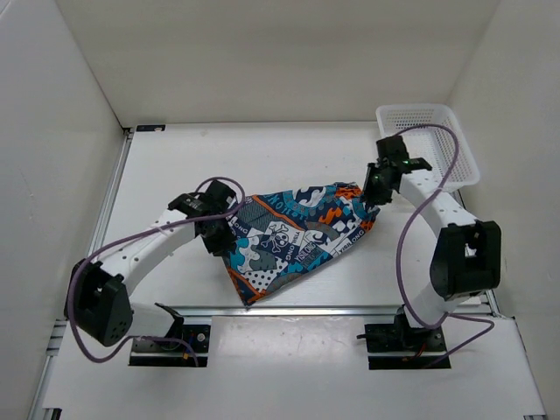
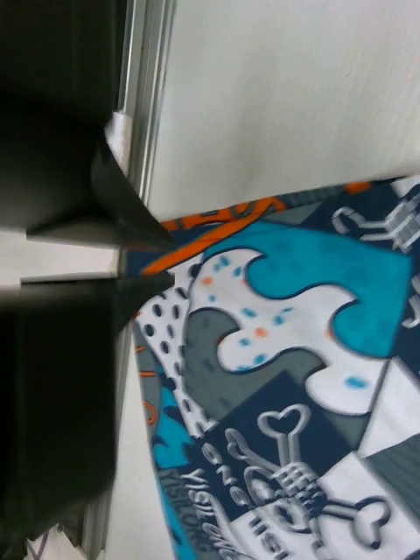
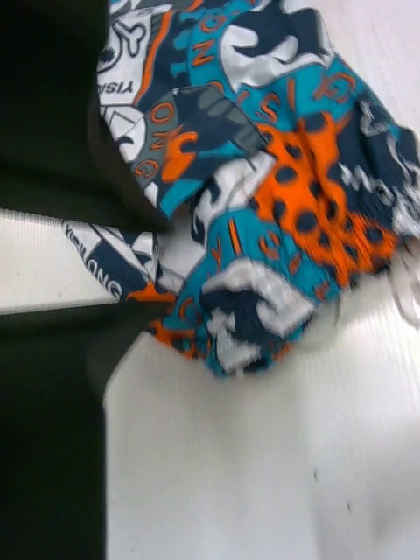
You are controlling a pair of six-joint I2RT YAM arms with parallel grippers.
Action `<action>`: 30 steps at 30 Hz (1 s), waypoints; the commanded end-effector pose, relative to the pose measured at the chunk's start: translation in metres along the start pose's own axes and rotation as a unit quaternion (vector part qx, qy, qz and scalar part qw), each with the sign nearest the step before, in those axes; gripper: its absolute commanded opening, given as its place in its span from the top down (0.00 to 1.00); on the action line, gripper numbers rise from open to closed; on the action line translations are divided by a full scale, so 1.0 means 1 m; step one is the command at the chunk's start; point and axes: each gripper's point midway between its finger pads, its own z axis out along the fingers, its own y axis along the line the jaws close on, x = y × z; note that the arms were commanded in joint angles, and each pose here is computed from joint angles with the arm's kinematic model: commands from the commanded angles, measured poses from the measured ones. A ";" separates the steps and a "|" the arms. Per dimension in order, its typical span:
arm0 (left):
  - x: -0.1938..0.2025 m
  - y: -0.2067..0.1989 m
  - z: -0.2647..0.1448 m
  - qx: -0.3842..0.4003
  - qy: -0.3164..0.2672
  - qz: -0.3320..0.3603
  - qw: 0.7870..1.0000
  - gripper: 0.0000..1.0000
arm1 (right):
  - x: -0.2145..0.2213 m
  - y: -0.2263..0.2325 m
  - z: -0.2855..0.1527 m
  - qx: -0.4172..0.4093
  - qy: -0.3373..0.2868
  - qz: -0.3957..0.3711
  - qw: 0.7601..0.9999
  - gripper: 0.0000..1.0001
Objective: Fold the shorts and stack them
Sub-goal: Fold the shorts
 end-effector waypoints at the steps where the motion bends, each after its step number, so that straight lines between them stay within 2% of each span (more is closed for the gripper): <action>1: -0.024 -0.017 0.013 0.039 -0.010 -0.010 0.999 0.76 | -0.006 0.019 0.016 0.001 0.000 -0.014 1.000 0.72; 3: -0.026 -0.020 0.032 0.016 0.008 -0.005 1.000 0.87 | 0.002 0.020 0.035 0.008 0.022 -0.019 1.000 0.81; 4: -0.031 -0.021 0.045 0.002 0.017 -0.003 1.000 0.89 | 0.003 0.020 0.042 0.010 0.025 -0.013 1.000 0.81; 7: -0.045 -0.016 0.067 -0.021 0.030 -0.005 0.999 0.89 | 0.011 0.018 0.061 0.015 0.048 -0.013 0.999 0.81; 8: -0.045 -0.010 0.084 -0.041 0.047 0.000 0.998 0.89 | 0.017 0.015 0.066 0.020 0.057 -0.008 0.998 0.82; 12: -0.054 0.006 0.113 -0.066 0.087 -0.015 0.994 0.89 | 0.048 0.007 0.076 0.033 0.096 0.007 0.995 0.82; 19: -0.105 0.001 0.121 -0.053 0.084 -0.025 0.995 0.89 | 0.106 0.030 0.064 0.007 0.145 0.023 0.989 0.81; 21: -0.134 -0.006 0.123 -0.051 0.068 -0.029 0.996 0.89 | 0.128 0.045 0.057 -0.008 0.161 0.028 0.987 0.79; 22: -0.143 -0.006 0.123 -0.059 0.058 -0.021 0.996 0.89 | 0.131 0.051 0.051 -0.015 0.157 0.025 0.987 0.77; 23: -0.149 -0.002 0.121 -0.072 0.062 -0.021 0.995 0.89 | 0.136 0.061 0.046 -0.024 0.155 0.014 0.987 0.68; 25: -0.179 -0.008 0.110 -0.081 0.029 -0.011 0.996 0.89 | 0.119 0.067 0.027 -0.023 0.121 0.011 0.992 0.52; 26: -0.185 -0.009 0.104 -0.082 0.021 -0.005 0.996 0.89 | 0.110 0.066 0.019 -0.019 0.104 0.010 0.994 0.27; 27: -0.195 -0.014 0.095 -0.080 0.008 -0.001 0.997 0.89 | 0.100 0.055 0.010 0.009 0.080 0.000 0.997 0.18; 28: -0.200 -0.015 0.088 -0.080 -0.002 0.007 0.997 0.89 | 0.080 0.059 -0.008 0.002 0.040 -0.007 0.999 0.13; 30: -0.206 -0.017 0.079 -0.077 -0.014 0.014 0.997 0.82 | 0.066 0.045 -0.023 0.018 0.011 -0.006 1.000 0.07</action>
